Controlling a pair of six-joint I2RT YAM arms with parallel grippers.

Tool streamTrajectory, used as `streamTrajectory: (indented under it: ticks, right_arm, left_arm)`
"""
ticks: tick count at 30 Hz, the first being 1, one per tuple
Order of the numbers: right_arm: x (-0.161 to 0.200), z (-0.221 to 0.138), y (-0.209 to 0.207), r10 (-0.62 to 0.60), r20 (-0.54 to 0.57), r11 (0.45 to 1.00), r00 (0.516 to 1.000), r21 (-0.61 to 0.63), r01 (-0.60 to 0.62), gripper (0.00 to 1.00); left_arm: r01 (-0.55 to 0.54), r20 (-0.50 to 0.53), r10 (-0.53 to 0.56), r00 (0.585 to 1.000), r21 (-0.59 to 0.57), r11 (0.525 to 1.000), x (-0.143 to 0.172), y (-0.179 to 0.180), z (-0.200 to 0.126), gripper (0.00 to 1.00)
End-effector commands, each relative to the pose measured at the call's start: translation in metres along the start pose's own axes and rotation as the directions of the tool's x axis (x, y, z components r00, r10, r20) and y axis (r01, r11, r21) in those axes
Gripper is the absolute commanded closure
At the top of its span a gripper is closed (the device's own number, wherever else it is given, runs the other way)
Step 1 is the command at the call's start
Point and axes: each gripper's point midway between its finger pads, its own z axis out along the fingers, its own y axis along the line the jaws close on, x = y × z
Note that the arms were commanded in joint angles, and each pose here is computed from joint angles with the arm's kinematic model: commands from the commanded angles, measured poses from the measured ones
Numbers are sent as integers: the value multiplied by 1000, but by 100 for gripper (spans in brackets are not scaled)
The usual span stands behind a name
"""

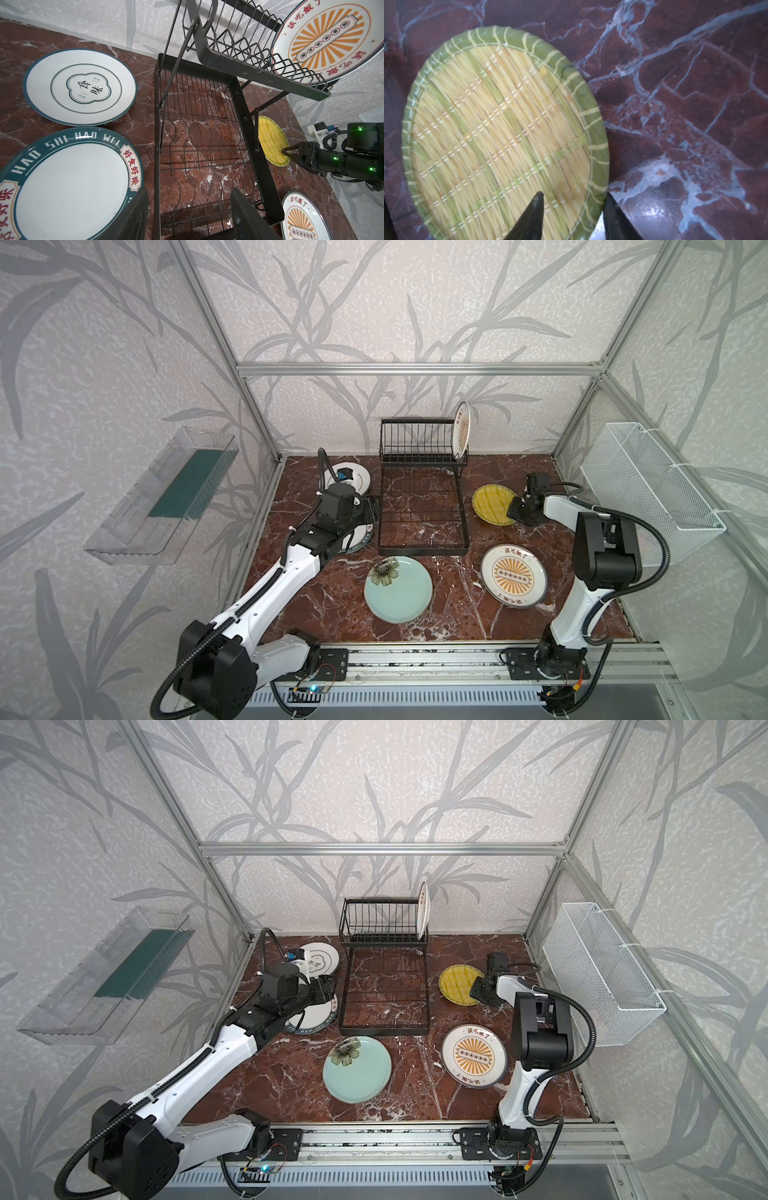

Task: Load plates into a dish rack
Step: Move the plate to the top-right of the table, then pick up the plate from the top-right of the table.

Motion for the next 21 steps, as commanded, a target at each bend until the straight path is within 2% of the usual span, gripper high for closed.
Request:
streamTrajectory:
  ticks: [1,15,21]
  right_arm:
    - [-4,4,3,43,-5,998,999,-49,-43,54]
    - [13,17,-6,247,-18,959,969,-141,-247,59]
    - [18,26,0,350,-35,915,936,-201,-350,63]
  left_arm:
    - [-4,14,4,1000,-10,1000,-5,2,-5,39]
    - [5,2,-5,1000,6,1000,-4,-2,0,39]
    - [4,-2,-4,1000,-2,1000,-1,1,-1,39]
